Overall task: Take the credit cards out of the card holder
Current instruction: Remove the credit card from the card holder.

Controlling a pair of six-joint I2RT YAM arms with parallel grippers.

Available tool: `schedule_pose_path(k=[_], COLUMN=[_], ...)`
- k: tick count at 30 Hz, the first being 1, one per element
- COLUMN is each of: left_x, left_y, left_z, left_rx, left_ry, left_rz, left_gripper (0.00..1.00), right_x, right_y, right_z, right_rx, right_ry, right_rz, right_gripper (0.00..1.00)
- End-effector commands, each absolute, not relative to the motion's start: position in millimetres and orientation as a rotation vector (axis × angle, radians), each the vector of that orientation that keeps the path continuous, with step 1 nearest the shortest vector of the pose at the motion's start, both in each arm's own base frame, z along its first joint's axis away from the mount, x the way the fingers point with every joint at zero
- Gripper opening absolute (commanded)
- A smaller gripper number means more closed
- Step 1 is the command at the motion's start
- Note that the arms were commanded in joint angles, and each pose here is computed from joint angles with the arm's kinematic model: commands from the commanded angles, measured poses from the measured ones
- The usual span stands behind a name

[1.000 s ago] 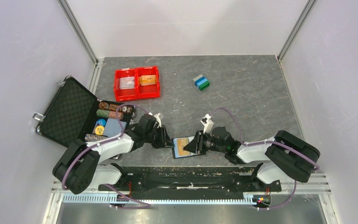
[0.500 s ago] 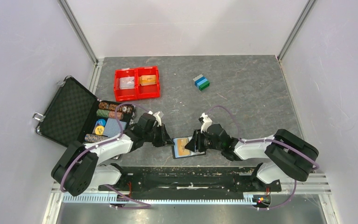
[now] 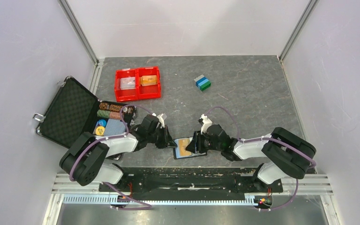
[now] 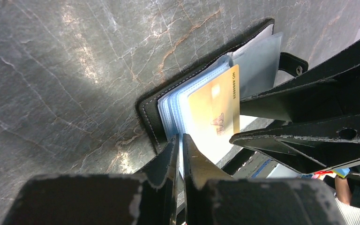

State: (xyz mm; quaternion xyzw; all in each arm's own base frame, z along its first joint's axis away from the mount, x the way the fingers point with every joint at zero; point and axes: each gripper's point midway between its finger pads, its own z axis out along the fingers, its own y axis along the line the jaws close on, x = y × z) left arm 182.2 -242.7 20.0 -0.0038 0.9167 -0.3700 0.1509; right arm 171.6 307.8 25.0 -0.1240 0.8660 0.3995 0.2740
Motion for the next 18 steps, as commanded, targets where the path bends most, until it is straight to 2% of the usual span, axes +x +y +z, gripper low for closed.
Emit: schedule_pose_path(k=[1, 6, 15, 18], left_x=[177.0, 176.2, 173.6, 172.8], left_y=[-243.2, -243.3, -237.3, -235.6], left_z=[13.3, 11.8, -1.6, -5.7], left_rx=[-0.027, -0.030, -0.037, -0.038], left_ry=[2.643, 2.642, 2.695, 2.710], left_rz=[-1.078, -1.083, -1.022, -1.004], left_gripper=[0.12, 0.12, 0.14, 0.14], right_x=[174.6, 172.8, 175.5, 175.8], right_y=[315.8, 317.0, 301.8, 295.8], right_z=[27.4, 27.7, 37.0, 40.5], right_rx=[-0.330, -0.305, -0.253, -0.240], right_ry=[2.307, 2.300, 2.255, 2.241], right_rz=[1.103, 1.144, 1.171, 1.179], right_gripper=[0.38, 0.35, 0.05, 0.00])
